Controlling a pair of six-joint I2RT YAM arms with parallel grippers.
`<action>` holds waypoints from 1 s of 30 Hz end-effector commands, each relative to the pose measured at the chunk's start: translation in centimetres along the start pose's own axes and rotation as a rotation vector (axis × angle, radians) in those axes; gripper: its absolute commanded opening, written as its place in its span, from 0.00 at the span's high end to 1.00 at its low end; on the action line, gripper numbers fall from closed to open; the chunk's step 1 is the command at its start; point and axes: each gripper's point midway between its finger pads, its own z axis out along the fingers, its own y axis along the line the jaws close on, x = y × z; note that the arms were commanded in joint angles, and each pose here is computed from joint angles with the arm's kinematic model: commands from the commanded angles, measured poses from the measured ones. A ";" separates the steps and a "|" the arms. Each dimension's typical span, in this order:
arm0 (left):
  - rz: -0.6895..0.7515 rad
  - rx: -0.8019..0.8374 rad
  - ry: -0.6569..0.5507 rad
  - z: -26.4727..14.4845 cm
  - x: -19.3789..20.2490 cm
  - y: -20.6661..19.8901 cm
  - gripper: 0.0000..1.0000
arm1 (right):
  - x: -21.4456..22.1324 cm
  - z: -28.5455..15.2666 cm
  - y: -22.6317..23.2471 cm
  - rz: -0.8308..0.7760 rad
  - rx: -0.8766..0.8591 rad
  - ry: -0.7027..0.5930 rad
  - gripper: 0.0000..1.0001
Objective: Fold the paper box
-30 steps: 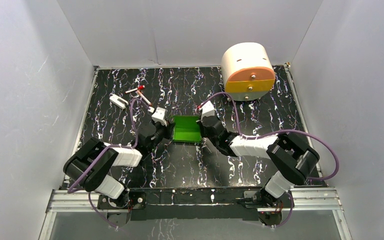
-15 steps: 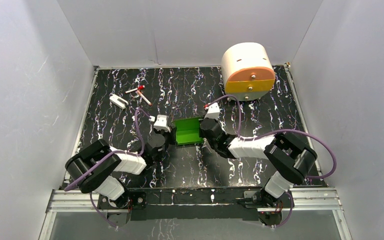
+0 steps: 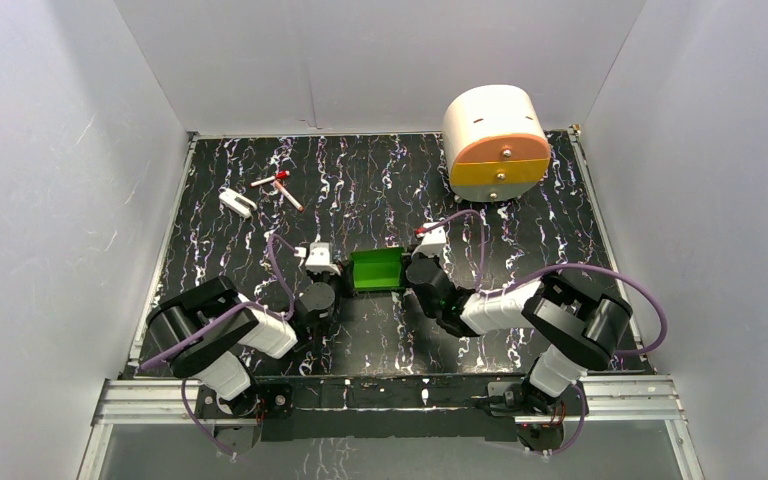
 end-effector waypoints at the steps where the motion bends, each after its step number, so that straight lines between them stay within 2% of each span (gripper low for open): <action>1: -0.032 -0.018 0.049 -0.8 1.9 0.6 1.00 | 2.7 -0.8 0.1 -0.025 -0.028 0.065 1.00; 7: -0.073 0.024 0.039 -1.0 1.3 -1.0 1.00 | 2.5 -0.7 0.5 -0.033 -0.026 0.057 1.00; 20: -0.107 -0.061 0.099 -1.5 4.5 1.2 1.00 | 3.7 -1.5 -0.5 -0.043 -0.021 0.050 1.00; 30: -0.150 -0.038 0.104 -3.1 4.2 1.8 0.96 | 5.0 -2.0 -1.6 -0.084 -0.013 0.052 1.00</action>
